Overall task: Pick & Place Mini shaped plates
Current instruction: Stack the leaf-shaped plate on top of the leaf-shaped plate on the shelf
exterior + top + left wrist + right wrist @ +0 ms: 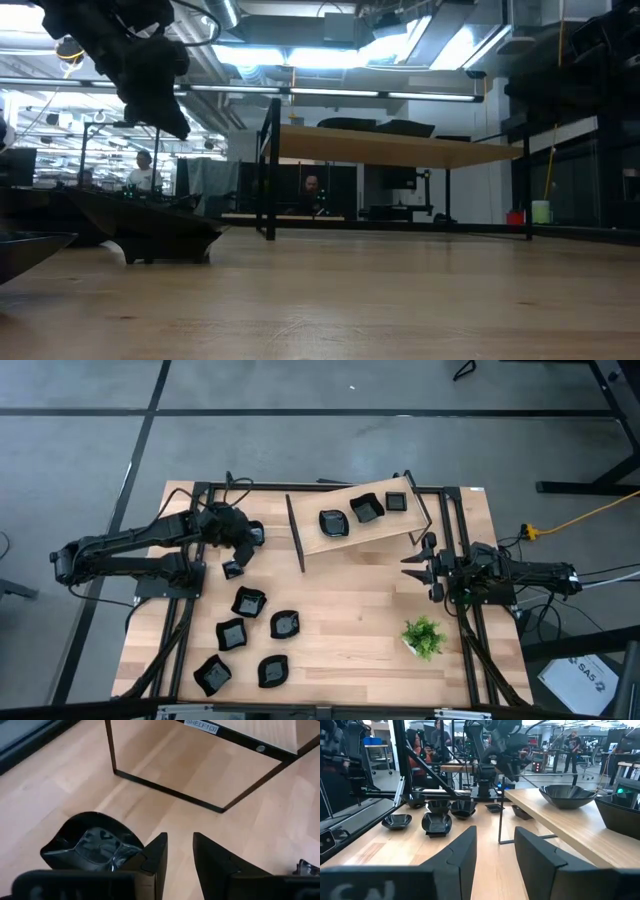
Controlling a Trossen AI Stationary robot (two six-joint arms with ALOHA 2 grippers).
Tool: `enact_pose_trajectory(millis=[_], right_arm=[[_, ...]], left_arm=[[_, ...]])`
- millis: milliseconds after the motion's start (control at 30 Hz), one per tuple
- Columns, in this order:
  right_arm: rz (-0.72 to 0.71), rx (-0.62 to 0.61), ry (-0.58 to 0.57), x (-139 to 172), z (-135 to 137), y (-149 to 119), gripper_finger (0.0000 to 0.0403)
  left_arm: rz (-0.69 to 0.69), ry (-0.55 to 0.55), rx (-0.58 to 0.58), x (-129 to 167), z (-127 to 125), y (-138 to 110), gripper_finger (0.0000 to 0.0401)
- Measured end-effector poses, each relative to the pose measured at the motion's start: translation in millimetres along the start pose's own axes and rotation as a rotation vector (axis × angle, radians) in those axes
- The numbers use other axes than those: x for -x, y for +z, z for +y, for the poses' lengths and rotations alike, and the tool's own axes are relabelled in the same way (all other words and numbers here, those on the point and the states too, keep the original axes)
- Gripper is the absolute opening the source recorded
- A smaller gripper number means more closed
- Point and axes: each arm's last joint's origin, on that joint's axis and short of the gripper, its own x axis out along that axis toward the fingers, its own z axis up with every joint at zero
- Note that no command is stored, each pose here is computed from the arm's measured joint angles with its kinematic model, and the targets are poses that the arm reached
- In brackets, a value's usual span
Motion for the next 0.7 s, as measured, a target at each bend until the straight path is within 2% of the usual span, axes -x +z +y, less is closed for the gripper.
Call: enact_pose_trajectory(millis=[233,367,700], right_arm=[[0.000,0.001,0.000,0,0,0,0.0132],[0.000,0.000,0.000,0,0,0,0.0132],[0.001,0.000,0.000,0,0,0,0.0132]], left_arm=[[0.125,0.004,-0.012,-14,-7,-8,0.0082],[0.131,0.060,-0.006,-24,-10,-7,0.0082],[0.121,0.291,0.291,-47,0,-6,0.0091]])
